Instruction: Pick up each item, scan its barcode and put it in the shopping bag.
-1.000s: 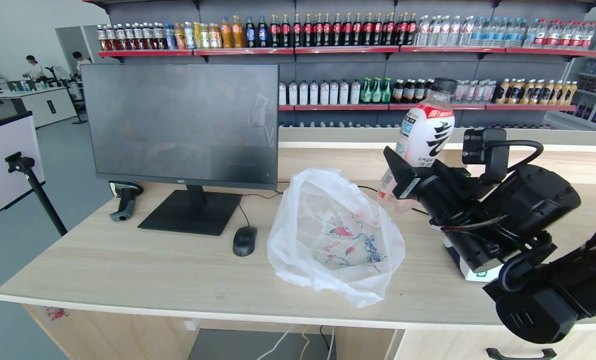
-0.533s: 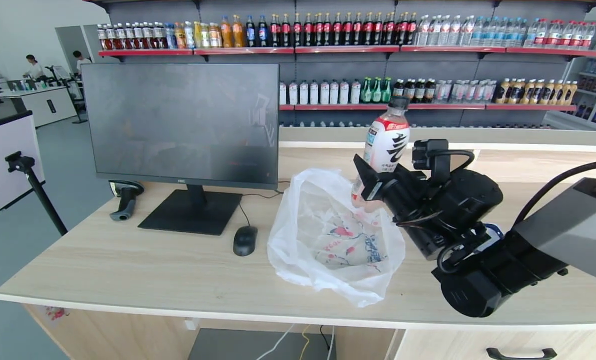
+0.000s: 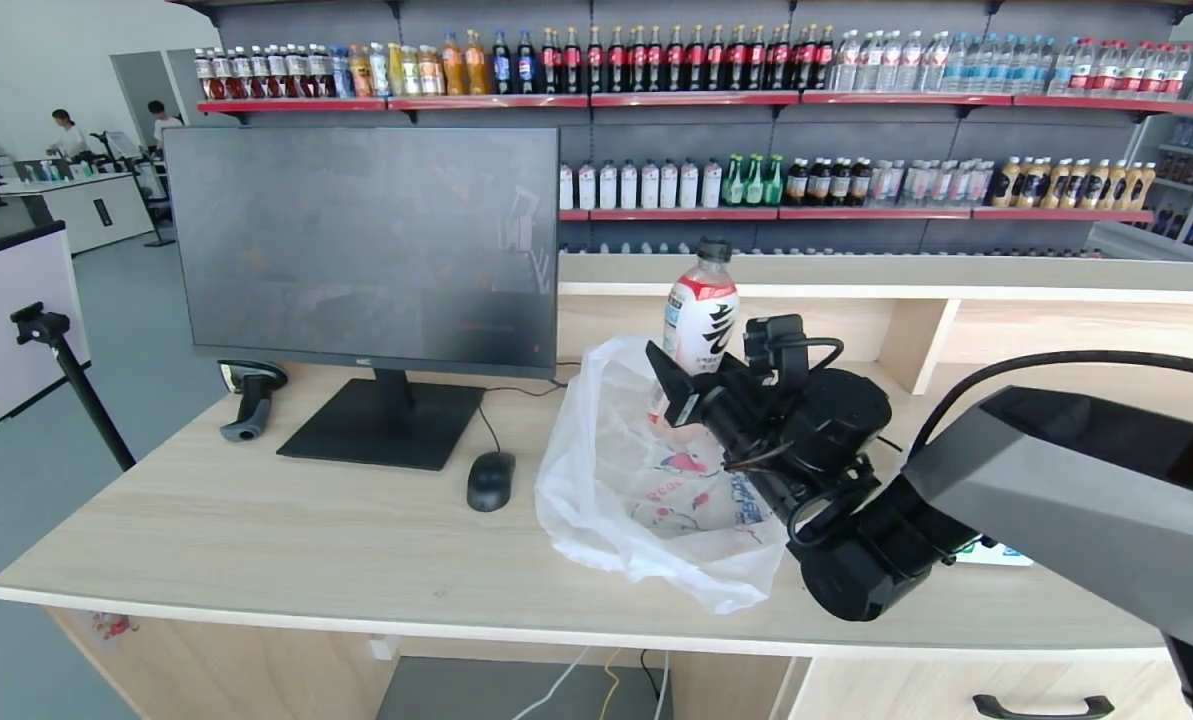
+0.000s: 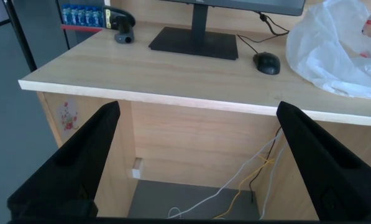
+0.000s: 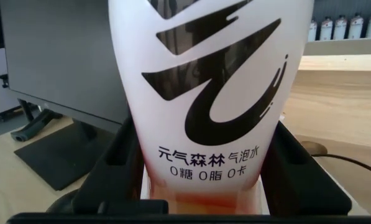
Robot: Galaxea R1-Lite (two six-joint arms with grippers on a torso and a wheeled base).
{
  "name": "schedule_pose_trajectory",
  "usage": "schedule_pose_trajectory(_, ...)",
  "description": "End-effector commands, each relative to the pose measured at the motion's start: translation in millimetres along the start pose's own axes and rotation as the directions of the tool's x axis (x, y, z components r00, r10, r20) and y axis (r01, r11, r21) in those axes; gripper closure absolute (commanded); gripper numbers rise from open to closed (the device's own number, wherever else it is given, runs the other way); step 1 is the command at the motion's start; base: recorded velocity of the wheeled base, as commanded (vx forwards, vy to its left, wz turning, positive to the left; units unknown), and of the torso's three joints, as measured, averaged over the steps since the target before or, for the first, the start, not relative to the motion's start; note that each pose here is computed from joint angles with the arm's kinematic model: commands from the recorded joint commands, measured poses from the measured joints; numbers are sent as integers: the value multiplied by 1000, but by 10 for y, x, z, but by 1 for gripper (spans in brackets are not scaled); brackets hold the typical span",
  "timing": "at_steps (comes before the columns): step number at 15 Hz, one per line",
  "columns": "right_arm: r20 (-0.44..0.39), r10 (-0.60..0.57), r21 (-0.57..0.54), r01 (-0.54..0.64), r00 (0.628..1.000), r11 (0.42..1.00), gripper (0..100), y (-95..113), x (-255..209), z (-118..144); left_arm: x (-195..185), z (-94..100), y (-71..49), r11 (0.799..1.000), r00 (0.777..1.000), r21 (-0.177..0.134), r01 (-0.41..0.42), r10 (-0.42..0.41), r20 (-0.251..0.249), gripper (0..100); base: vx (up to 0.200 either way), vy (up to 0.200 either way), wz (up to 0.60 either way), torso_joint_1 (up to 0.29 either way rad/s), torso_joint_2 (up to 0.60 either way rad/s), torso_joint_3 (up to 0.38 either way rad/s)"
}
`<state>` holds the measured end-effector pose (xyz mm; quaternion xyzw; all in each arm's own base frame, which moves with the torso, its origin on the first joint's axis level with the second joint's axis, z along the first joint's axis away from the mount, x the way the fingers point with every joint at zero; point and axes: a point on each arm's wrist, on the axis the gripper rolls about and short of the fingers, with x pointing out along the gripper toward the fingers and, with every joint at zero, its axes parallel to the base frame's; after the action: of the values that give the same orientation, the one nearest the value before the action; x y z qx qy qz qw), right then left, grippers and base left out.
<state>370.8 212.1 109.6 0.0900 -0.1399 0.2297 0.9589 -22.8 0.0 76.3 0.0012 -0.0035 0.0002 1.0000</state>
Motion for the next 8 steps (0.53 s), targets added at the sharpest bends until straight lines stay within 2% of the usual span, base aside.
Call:
schedule_pose_trajectory(1,-14,9,19,-9,1000,1000,100,26,63,-207,1,0,0,1000,1000,2,0,0,-1,0,0,0,0,0,0,0)
schedule_pose_trajectory(8,-10,27,76,-26,1000,997,100,86,201,-535,1,0,0,1000,1000,1,-1,1,-1,0,0,0,0,0,0,0)
